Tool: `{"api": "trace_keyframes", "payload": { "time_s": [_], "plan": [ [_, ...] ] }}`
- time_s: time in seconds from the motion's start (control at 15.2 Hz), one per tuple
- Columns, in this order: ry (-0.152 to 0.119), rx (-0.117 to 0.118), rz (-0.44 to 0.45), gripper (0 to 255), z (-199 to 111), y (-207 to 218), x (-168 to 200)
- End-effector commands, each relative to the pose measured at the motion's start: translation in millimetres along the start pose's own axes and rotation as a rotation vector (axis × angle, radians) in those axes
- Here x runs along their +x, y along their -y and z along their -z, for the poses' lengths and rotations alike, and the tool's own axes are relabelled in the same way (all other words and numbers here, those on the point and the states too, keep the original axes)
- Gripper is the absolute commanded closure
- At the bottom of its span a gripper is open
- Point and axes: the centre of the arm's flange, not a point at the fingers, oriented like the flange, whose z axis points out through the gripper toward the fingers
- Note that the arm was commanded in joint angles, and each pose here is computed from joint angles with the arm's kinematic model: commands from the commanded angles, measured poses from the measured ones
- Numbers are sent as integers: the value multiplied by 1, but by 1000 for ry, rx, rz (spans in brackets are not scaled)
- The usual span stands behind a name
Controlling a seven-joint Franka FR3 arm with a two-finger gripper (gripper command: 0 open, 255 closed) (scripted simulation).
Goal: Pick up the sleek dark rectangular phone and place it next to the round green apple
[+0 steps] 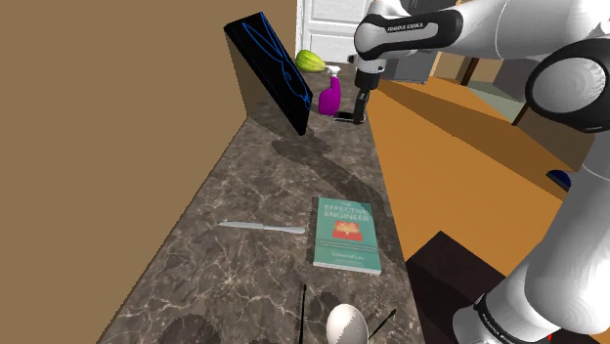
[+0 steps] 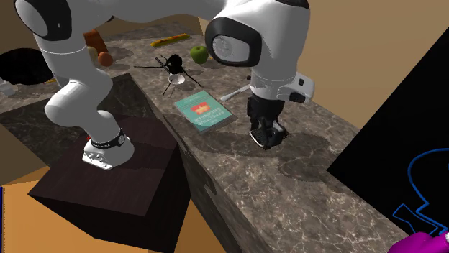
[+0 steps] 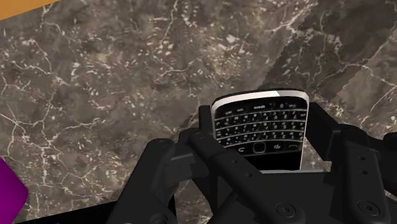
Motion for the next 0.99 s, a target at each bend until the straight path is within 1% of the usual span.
{"api": "trace_keyframes", "payload": {
  "time_s": [0.0,0.92],
  "plan": [
    [0,0,0,255,1,24,6],
    [0,0,0,255,-1,204,46]
  ]
}}
